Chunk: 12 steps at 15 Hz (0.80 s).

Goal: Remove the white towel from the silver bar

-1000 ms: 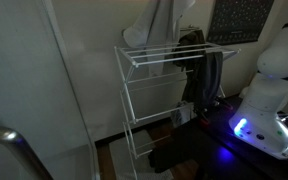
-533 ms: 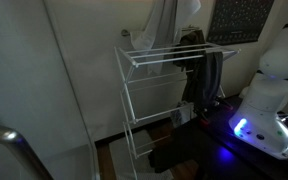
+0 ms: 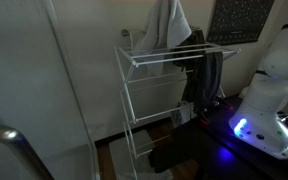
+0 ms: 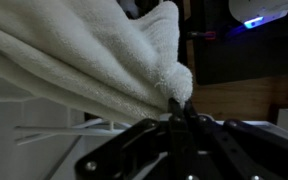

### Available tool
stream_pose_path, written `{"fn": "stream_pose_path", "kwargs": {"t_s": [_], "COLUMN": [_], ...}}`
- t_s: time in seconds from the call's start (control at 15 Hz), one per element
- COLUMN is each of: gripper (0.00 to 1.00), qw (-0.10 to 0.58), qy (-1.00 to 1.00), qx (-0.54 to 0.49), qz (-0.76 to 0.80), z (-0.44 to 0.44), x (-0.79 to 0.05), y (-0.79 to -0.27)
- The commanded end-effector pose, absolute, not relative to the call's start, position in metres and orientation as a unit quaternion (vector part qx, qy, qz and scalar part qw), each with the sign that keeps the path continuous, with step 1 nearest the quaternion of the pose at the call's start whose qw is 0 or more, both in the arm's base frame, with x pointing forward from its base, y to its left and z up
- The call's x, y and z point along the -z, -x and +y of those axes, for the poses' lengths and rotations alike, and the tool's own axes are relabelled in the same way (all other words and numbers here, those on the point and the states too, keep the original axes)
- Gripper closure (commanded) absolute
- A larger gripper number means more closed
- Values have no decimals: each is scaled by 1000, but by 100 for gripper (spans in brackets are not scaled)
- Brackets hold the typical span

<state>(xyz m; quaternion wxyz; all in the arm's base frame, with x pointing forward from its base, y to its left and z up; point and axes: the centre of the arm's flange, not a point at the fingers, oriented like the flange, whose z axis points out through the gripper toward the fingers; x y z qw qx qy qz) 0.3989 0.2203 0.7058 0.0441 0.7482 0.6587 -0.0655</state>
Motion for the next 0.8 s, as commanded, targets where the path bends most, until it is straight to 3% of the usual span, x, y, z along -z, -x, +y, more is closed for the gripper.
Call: {"fn": "stream_pose_path", "kwargs": {"t_s": [0.0, 0.27, 0.73], "gripper": [98, 98, 98], "qw": [-3, -42, -45], "qy": [-706, -664, -581], "qx": [112, 165, 259], "qz": [700, 728, 770], "z": [251, 273, 299], "x": [-654, -608, -543], "y": [-370, -343, -286]}}
